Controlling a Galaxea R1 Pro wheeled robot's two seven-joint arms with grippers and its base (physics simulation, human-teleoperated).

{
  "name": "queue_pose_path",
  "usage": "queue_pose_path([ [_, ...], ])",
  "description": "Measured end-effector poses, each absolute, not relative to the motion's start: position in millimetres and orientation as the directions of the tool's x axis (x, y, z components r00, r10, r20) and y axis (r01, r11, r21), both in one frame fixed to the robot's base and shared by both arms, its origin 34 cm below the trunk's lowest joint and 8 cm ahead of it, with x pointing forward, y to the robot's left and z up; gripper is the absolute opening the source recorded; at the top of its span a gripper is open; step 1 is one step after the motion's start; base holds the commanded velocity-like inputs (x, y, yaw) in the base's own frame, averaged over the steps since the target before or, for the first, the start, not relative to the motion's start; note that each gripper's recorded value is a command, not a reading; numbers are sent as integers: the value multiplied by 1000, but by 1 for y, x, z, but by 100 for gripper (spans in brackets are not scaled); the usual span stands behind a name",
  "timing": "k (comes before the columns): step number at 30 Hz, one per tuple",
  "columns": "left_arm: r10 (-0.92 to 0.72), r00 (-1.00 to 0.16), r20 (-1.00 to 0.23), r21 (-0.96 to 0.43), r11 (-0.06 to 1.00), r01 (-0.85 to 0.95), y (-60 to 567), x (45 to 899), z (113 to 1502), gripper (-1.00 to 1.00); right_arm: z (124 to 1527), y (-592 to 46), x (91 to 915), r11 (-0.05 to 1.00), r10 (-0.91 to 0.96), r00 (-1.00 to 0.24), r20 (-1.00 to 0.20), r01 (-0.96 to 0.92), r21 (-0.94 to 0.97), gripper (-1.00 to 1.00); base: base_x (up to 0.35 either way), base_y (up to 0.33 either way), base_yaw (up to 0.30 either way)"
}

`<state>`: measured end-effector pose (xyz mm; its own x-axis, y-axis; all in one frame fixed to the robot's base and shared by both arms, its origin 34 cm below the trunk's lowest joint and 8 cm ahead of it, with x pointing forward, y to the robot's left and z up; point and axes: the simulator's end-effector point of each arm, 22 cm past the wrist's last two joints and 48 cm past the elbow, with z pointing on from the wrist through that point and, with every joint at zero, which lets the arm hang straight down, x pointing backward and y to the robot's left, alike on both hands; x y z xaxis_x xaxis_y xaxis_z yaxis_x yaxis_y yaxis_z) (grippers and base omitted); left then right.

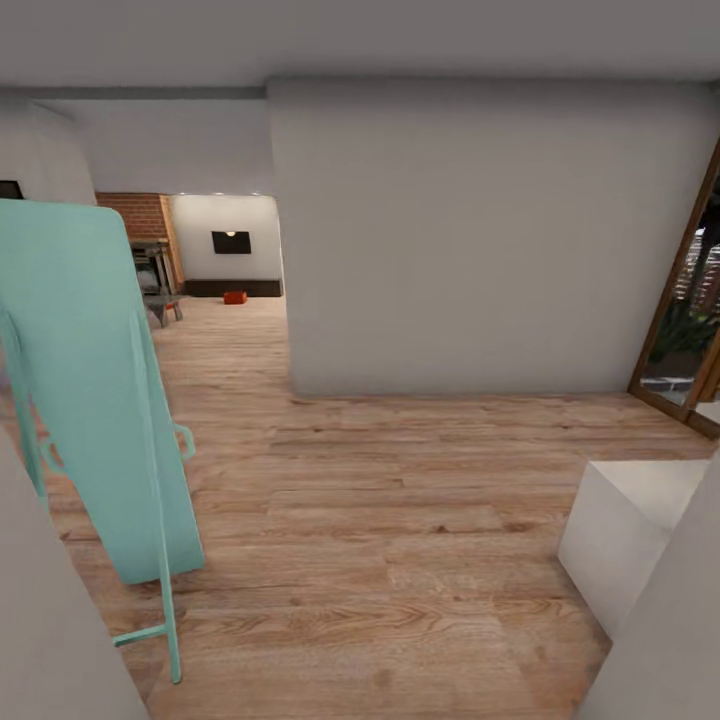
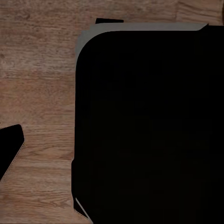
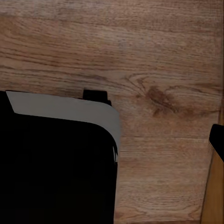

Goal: Move the two storage containers from the living room to the garage. In the garage, place one container on the floor and stack the other container on top of it (either order is fine).

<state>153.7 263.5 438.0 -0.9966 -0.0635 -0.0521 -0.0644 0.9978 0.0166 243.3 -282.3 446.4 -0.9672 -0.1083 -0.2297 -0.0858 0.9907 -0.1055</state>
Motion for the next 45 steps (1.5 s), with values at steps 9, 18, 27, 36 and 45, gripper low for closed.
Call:
queue_pose_path([
  [9, -65, -997, -51, 17, 998, -66, 264, 153, 438, 100, 446, -285, 242, 991, -108, -967, -230, -85, -107, 100, 322, 0, 0],
  [18, -65, -997, -51, 20, 998, -66, 266, 153, 438, 100, 446, -285, 242, 990, -110, -967, -230, -87, -107, 100, 322, 0, 0],
  [27, -65, -997, -51, 20, 998, -66, 266, 153, 438, 100, 446, -285, 241, 990, -110, -967, -229, -88, -106, 100, 322, 0, 0],
  [36, -65, -997, -51, 21, 998, -66, 267, 154, 438, 100, 446, -285, 241, 990, -111, -967, -229, -89, -106, 100, 322, 0, 0],
  [45, -65, -997, -52, 21, 998, -66, 267, 154, 438, 100, 446, -285, 241, 990, -110, -967, -229, -87, -107, 100, 322, 0, 0],
])
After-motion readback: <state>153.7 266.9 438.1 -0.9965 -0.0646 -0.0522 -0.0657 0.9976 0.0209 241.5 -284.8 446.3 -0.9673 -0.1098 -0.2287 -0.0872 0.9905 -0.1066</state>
